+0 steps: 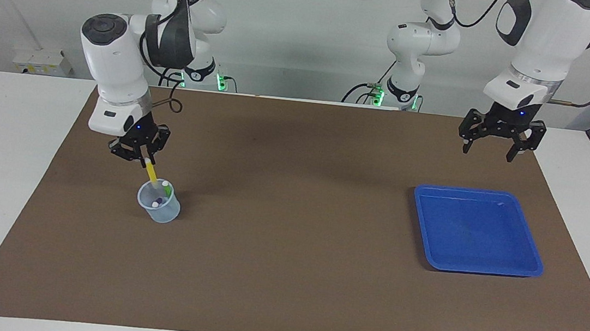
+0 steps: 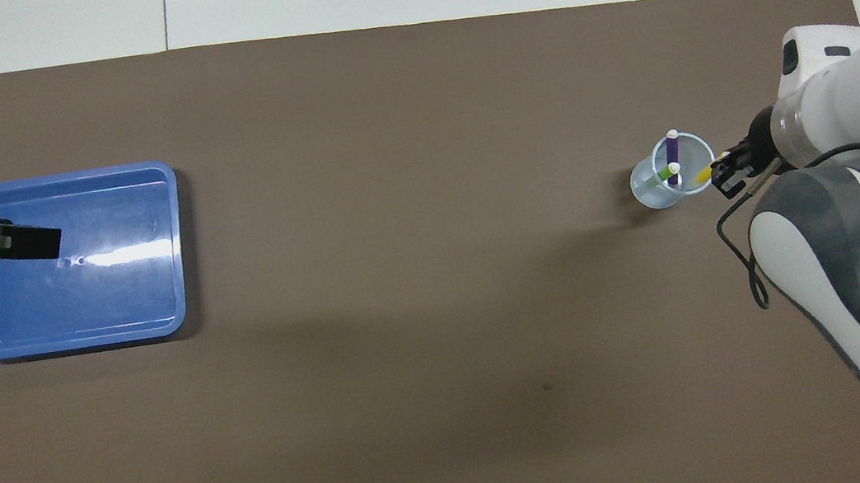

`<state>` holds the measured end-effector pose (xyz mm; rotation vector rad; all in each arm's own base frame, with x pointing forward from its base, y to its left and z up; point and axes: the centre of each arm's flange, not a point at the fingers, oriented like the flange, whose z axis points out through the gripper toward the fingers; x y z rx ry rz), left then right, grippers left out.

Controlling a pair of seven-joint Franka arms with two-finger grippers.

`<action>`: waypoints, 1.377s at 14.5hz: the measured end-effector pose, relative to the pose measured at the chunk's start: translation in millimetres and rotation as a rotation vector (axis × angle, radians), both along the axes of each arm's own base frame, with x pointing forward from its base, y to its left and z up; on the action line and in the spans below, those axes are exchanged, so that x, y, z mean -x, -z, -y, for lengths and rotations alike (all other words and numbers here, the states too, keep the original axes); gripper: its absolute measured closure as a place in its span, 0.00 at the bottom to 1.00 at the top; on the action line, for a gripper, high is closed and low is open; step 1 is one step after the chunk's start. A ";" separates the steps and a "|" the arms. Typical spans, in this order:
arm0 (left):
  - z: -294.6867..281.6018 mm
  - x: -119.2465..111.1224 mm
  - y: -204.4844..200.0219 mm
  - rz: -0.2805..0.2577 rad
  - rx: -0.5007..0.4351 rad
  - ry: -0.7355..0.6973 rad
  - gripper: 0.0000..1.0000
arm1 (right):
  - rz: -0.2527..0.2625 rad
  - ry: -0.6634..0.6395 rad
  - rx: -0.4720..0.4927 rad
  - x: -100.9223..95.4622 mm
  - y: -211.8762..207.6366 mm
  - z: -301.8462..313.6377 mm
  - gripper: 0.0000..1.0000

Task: Transfer and insert pens with both arms

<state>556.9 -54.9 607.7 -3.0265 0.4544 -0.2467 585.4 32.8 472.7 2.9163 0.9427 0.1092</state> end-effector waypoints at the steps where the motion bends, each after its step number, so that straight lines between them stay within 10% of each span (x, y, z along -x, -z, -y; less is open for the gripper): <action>1: -0.1 0.0 0.0 0.000 0.000 -0.001 0.00 | 0.000 0.000 -0.001 -0.7 2.0 0.0 0.82; 9: -0.2 0.0 0.1 0.000 0.000 -0.001 0.00 | 0.014 -0.001 -0.005 -3.7 4.5 -0.3 0.82; 17: -0.4 0.0 0.2 0.000 0.000 -0.002 0.00 | 0.017 0.001 -0.011 -4.6 5.9 -0.6 0.03; 20: -5.6 1.2 0.3 -0.016 -0.001 -0.012 0.00 | 0.017 0.001 -0.011 -4.6 6.0 -0.6 0.00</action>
